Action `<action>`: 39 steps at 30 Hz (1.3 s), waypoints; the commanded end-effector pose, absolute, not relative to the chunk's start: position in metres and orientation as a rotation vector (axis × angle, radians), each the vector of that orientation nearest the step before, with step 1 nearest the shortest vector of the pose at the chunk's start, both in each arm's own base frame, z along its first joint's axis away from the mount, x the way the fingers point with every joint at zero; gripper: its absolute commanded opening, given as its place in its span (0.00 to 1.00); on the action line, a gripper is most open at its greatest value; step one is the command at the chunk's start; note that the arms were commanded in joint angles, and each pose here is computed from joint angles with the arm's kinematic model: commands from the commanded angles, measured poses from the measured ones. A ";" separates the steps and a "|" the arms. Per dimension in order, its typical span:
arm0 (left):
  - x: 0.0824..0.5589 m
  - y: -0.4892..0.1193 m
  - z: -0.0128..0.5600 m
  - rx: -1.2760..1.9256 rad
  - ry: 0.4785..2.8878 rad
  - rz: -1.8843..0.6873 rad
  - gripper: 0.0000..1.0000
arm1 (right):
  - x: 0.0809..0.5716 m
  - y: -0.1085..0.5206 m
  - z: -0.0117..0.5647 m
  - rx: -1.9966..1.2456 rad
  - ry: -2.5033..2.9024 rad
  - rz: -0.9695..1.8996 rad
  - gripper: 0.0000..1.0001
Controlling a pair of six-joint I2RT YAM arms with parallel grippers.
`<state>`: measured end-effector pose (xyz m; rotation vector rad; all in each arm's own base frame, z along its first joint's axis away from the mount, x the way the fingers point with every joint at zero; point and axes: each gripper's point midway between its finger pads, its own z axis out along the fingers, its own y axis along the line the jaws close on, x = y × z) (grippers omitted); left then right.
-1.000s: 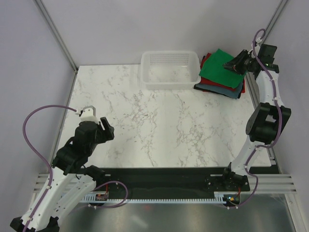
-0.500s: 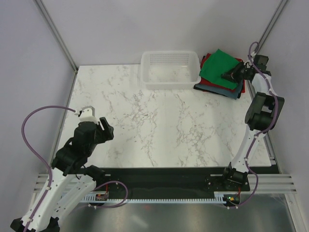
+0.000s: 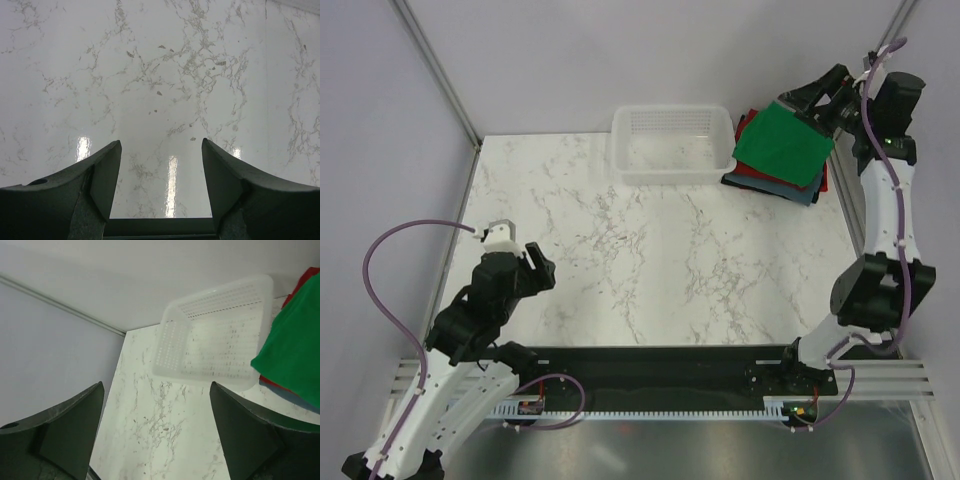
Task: Fold and stack the t-shirts
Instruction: Reset both grippers
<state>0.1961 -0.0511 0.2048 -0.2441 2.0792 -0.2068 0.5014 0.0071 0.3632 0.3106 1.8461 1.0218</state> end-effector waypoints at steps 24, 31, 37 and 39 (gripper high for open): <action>0.235 -0.071 0.222 -0.034 1.863 -0.233 0.78 | 0.241 0.139 0.205 0.252 1.682 1.081 0.98; 0.275 -0.054 0.215 -0.010 1.594 -0.043 0.86 | 0.235 0.146 0.175 0.252 1.704 1.054 0.98; 0.309 -0.022 0.168 -0.063 1.622 0.065 0.93 | 0.243 0.150 0.157 0.283 1.796 1.033 0.98; 0.322 -0.018 0.152 -0.067 1.651 0.024 0.93 | 0.243 0.150 0.152 0.288 1.811 1.030 0.98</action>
